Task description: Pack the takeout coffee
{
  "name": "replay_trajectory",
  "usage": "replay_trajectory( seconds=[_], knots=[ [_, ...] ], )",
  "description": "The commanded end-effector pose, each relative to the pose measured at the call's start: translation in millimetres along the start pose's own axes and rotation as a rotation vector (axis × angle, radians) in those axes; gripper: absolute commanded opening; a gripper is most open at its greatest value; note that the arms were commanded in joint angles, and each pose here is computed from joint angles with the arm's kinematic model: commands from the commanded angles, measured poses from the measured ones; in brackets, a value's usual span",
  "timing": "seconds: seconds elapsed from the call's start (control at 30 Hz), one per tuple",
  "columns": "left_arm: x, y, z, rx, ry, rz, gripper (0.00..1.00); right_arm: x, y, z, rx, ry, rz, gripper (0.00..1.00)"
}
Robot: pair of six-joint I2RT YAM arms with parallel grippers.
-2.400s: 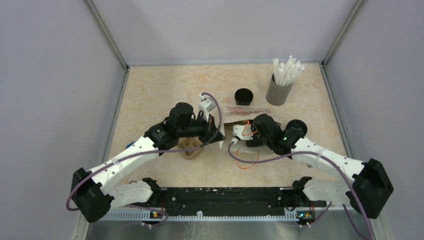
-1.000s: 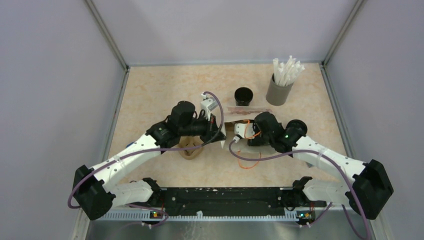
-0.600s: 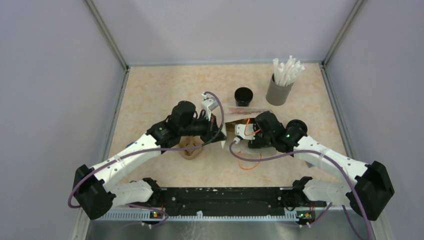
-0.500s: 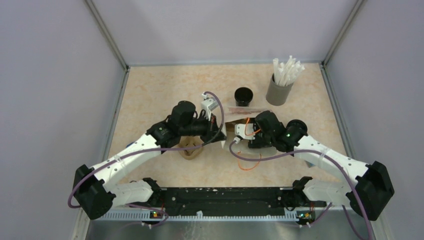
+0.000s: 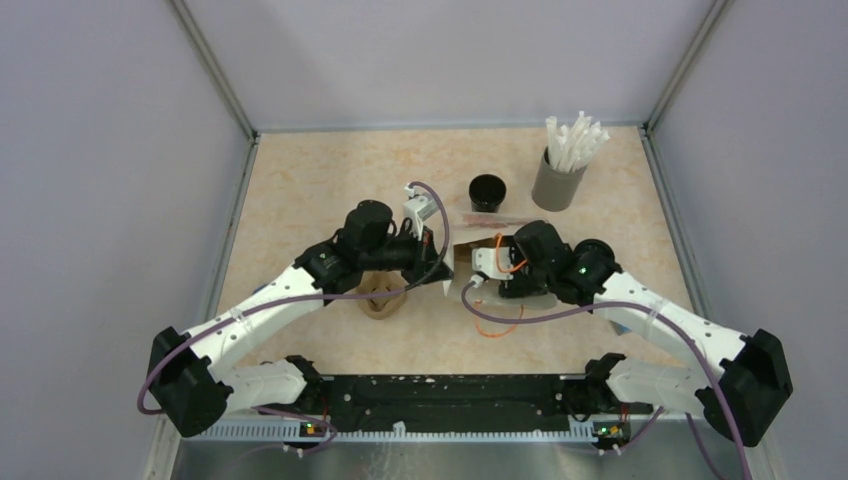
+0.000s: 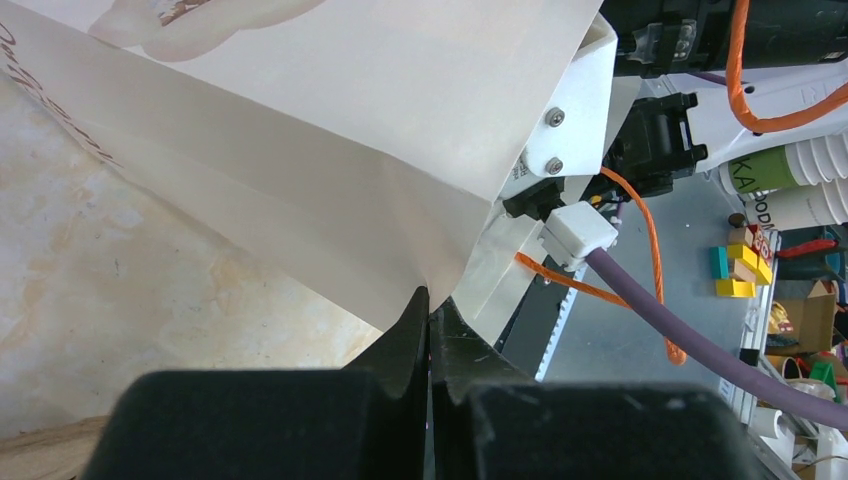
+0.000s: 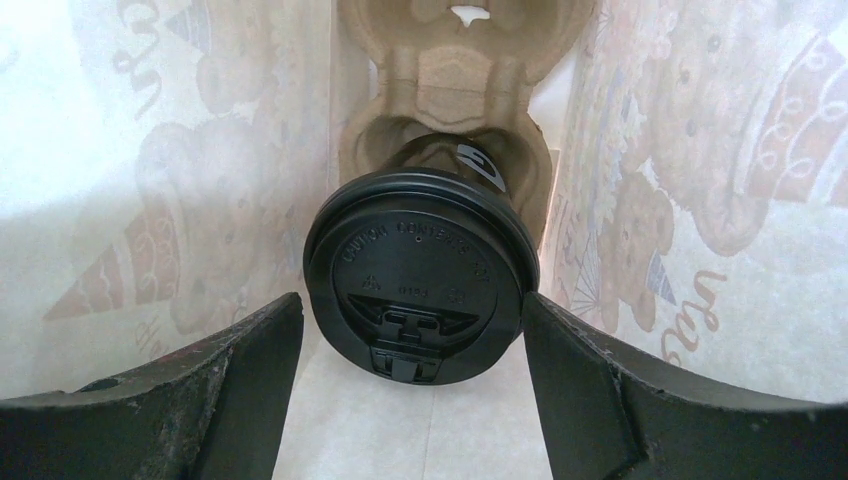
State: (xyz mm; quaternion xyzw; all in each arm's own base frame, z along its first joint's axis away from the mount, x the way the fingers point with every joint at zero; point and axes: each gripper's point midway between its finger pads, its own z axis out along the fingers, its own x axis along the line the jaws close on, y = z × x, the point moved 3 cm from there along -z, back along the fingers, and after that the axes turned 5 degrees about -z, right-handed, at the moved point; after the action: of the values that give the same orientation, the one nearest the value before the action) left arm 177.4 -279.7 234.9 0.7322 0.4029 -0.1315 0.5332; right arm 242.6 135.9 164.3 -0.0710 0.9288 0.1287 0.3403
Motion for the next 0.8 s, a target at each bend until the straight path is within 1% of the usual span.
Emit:
replay_trajectory(
  seconds=[0.0, 0.1, 0.5, 0.77],
  knots=[
    [-14, 19, -1, -0.045, -0.040, 0.033, 0.00, -24, 9, -20, -0.052, -0.065, 0.043, 0.78],
    [-15, 20, -1, -0.046, -0.045, 0.029, 0.00, -24, 10, -24, -0.059, -0.054, 0.045, 0.77],
    [-19, 24, 0, -0.052, -0.059, 0.010, 0.00, -19, 17, -37, -0.096, -0.017, 0.065, 0.67],
    [-23, 32, 0, -0.074, -0.061, -0.003, 0.00, -23, 26, -56, -0.127, -0.003, 0.116, 0.61]
  ],
)
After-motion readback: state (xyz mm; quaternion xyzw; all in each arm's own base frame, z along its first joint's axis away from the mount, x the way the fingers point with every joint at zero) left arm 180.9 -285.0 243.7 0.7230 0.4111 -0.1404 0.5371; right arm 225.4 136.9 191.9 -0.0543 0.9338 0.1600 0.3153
